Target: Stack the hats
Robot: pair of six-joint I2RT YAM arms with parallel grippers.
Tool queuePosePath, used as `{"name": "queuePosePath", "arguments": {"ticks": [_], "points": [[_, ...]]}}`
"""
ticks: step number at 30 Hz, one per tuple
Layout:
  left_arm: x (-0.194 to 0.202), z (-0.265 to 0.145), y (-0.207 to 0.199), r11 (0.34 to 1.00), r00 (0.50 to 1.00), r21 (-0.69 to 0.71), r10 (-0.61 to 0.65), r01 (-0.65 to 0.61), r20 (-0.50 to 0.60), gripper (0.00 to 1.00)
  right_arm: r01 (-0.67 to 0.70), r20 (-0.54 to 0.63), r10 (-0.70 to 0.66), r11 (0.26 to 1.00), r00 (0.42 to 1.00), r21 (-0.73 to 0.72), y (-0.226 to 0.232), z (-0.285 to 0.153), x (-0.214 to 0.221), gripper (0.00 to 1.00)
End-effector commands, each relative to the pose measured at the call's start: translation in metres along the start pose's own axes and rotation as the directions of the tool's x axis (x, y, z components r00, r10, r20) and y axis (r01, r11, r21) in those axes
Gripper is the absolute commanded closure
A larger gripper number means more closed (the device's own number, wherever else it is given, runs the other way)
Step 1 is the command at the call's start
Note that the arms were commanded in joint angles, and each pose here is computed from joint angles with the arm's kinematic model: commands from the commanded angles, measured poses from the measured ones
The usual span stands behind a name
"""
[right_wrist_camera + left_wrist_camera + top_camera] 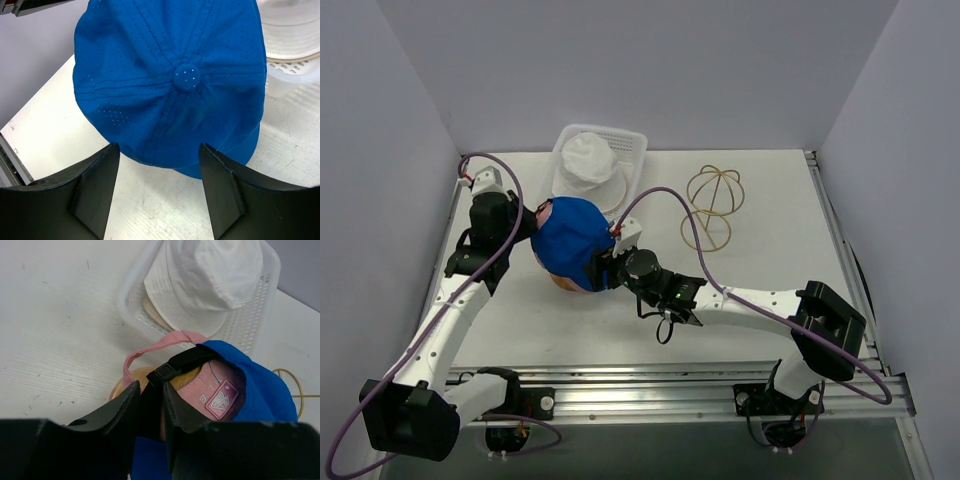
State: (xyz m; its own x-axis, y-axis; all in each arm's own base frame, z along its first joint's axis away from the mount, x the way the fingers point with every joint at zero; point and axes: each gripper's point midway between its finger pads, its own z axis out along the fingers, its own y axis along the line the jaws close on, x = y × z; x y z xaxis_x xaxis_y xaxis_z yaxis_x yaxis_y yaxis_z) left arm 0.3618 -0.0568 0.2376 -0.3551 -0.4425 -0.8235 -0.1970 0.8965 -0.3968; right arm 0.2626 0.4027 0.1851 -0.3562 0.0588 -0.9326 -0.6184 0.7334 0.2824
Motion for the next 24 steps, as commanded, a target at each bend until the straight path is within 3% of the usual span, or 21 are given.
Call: {"name": "queuePosePath", "arguments": {"ticks": [1, 10, 17, 24], "points": [[-0.020, -0.010, -0.013, 0.999, 0.999, 0.040, -0.014, 0.012, 0.052, 0.66, -0.007, 0.067, 0.009, 1.000, 0.998, -0.022, 0.013, 0.005, -0.023, 0.40], [-0.018, -0.001, -0.011, 1.000, 0.998, 0.018, -0.012, 0.011, 0.055, 0.64, -0.004, 0.066, 0.005, 1.000, 0.998, -0.020, 0.012, 0.004, -0.023, 0.40], [-0.013, 0.008, -0.007, 1.000, 0.999, -0.005, -0.003, 0.003, 0.048, 0.69, 0.003, 0.061, -0.002, 1.000, 0.998, -0.016, 0.011, 0.005, -0.021, 0.40], [-0.018, 0.002, -0.006, 1.000, 0.998, 0.001, 0.001, -0.001, 0.070, 0.86, 0.005, 0.051, -0.004, 1.000, 0.999, -0.022, 0.012, 0.008, -0.017, 0.40]]}}
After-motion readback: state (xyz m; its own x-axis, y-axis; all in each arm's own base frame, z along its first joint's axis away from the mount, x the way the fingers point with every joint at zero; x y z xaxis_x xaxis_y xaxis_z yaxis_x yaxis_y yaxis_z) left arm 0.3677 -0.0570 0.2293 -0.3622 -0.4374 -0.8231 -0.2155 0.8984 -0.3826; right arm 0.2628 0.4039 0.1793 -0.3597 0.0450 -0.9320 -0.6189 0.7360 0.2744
